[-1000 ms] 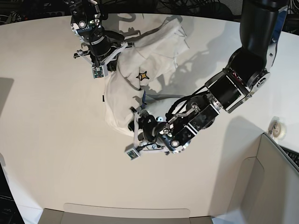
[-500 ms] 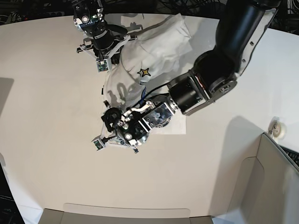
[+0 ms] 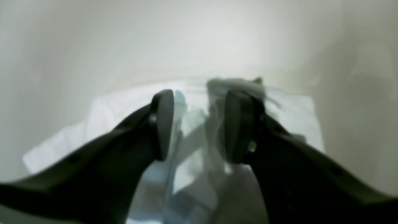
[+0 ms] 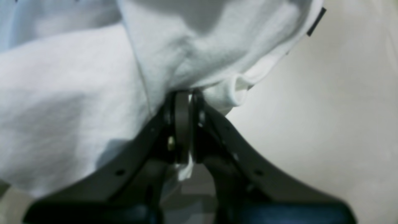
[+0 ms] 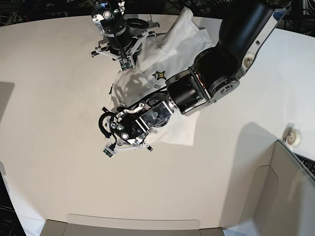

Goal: Layout the t-shirt on the table in an organized manner, then fold the t-shirt properly
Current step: 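Drag the gripped fabric with the left gripper toward the right gripper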

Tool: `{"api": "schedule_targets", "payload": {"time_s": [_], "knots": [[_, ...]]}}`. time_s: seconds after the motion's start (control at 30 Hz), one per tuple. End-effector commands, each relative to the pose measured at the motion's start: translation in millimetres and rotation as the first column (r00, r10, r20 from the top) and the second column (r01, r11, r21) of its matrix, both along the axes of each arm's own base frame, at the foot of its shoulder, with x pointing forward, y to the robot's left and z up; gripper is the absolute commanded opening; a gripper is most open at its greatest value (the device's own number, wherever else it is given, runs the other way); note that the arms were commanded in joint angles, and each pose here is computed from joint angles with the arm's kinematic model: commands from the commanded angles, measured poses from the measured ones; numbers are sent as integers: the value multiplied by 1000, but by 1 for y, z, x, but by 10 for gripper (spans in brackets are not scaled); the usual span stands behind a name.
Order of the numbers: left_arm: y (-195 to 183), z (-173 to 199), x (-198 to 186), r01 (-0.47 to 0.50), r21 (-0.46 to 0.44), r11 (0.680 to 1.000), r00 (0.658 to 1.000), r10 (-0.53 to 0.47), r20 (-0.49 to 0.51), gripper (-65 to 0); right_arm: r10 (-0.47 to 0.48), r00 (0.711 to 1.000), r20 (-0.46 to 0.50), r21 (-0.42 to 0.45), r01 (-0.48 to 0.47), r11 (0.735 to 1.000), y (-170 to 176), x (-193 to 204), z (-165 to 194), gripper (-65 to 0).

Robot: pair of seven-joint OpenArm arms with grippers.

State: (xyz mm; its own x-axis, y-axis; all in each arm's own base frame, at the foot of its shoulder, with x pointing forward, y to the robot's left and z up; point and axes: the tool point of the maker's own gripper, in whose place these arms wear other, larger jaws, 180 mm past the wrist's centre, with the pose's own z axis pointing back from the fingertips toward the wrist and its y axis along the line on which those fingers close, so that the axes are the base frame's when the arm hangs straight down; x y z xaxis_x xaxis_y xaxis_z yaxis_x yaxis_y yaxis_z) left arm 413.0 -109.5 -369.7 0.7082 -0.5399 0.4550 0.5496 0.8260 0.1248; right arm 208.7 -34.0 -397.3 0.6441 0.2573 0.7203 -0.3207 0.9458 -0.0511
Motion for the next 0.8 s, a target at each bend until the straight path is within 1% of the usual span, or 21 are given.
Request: {"api": "schedule_targets", "payload": {"time_s": [0.0,0.07,0.1,0.17,0.27,0.33,0.43,0.5,0.57,0.63,0.77], "knots": [[-7,15,8,-44,-39,998,999,45,25,-383,5,1000,-24,3,-5,1000,1,-3,-2,-650],[-1,11,6,-136,-71,988,991,136,-10,-383,1,1000,-18,11,0,1000,3,1,0,-650],[-2,14,6,-167,-103,981,986,165,-24,-383,-2,1000,-15,13,3,1000,4,2,1,-650],[-9,23,4,-196,-179,964,981,190,-46,-383,-3,1000,-17,12,4,1000,4,4,0,-650],[-14,41,10,-241,-280,929,970,231,-69,-383,-2,1000,-21,1,2,1000,4,9,-5,-650],[-17,51,11,-255,-330,909,967,244,-76,-383,-2,999,-33,-4,2,1000,4,8,-11,-650],[-17,62,14,-289,-403,868,957,276,-91,-383,-8,999,-54,2,8,1000,8,5,-18,-650],[-15,62,12,-308,-426,851,951,290,-108,-383,-4,999,-49,-24,3,1000,7,5,-20,-650],[-14,57,11,-322,-423,847,946,301,-118,-383,3,999,-43,-46,-5,999,7,5,-21,-650],[-10,52,11,-366,-419,831,929,352,-115,-383,24,999,-41,-69,-26,997,10,3,-22,-650],[-6,39,6,-411,-374,832,910,399,-111,-383,98,995,-10,-144,-98,985,23,-1,-20,-650]]}}
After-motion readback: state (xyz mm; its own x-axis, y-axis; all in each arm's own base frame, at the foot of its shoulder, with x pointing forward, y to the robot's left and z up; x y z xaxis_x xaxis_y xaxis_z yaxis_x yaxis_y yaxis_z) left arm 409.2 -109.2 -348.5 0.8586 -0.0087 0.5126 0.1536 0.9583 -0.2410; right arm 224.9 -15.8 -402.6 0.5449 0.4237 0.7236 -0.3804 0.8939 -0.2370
